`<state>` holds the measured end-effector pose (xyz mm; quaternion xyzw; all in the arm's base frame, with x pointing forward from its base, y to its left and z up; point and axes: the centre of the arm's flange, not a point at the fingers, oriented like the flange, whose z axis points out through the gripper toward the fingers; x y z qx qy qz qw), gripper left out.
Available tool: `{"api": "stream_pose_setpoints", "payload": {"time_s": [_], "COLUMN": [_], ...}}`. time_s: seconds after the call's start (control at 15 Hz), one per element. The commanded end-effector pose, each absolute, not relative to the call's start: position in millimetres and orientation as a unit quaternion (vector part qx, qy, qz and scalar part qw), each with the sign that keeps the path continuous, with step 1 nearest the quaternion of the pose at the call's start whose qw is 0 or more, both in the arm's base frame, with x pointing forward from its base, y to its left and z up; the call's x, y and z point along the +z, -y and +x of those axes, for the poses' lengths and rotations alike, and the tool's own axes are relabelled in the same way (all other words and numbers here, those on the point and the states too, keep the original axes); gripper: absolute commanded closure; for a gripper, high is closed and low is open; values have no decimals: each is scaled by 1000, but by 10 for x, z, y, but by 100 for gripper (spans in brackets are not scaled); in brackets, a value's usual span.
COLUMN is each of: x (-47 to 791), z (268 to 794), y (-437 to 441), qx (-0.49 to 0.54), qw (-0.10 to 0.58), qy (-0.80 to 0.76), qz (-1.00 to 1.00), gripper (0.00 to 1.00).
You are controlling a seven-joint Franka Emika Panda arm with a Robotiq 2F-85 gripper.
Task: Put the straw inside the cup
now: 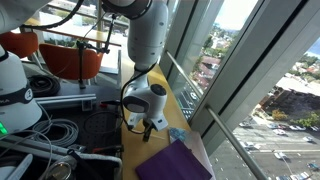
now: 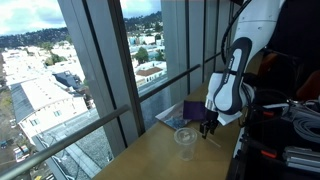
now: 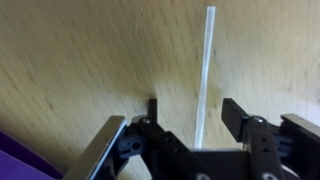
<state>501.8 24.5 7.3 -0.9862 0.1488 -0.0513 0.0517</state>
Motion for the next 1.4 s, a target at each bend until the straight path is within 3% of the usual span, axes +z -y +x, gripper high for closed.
{"api": "stream_pose_setpoints", "payload": {"time_s": [0.0, 0.33, 0.73, 1.33], "x": [9, -15, 166, 1767], "z": [5013, 4934, 4846, 4572], "y": [-210, -150, -255, -886], "qx": [-63, -63, -80, -53], "qw": [53, 47, 38, 53], "qy": [-144, -146, -146, -187], "qz": [-986, -986, -985, -980], "gripper": [63, 99, 100, 100]}}
